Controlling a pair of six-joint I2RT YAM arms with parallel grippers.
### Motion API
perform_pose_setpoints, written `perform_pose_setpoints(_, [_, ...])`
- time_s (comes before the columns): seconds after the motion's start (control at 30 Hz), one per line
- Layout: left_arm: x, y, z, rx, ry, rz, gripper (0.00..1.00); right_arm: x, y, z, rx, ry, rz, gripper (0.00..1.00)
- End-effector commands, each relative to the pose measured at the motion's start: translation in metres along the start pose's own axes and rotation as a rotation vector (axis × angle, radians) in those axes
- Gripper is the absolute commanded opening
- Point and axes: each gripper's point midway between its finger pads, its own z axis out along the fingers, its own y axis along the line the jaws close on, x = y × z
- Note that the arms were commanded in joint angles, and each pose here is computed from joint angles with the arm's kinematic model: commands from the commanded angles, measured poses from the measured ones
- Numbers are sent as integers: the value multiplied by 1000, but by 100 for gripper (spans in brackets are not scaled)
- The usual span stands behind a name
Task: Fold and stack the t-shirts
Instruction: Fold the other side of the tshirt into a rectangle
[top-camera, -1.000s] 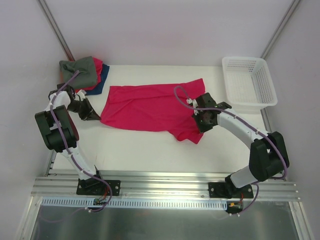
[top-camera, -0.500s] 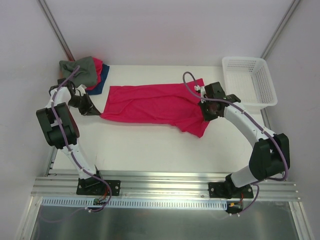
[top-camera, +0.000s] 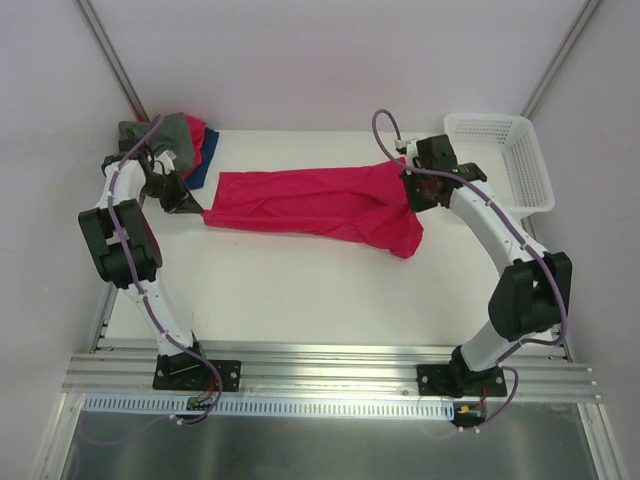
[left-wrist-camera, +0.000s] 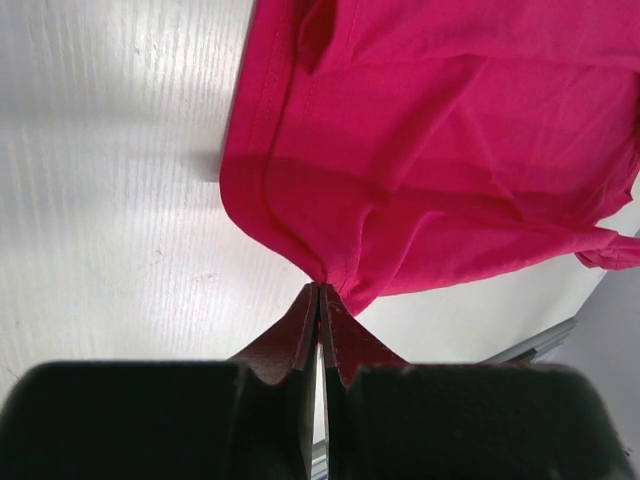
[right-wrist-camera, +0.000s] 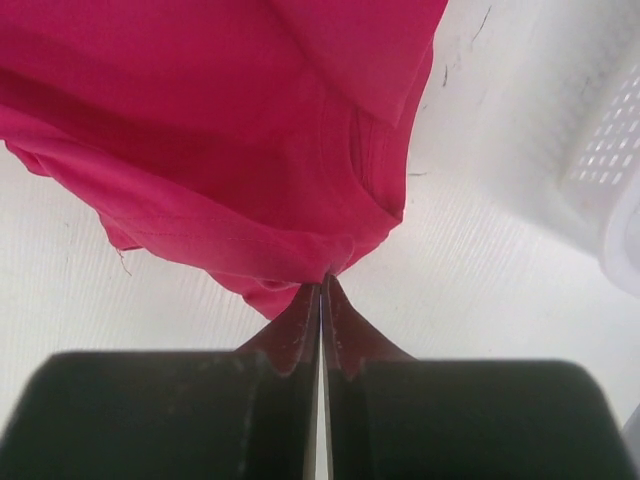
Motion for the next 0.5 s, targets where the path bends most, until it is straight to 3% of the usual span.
perform_pose_setpoints(0.0, [-14, -11, -8, 6, -31, 35, 0, -27, -9, -1, 26, -52, -24, 1])
perform_pose_setpoints(0.47, [-45, -19, 18, -13, -36, 126, 0, -54, -23, 35, 58, -48, -31, 1])
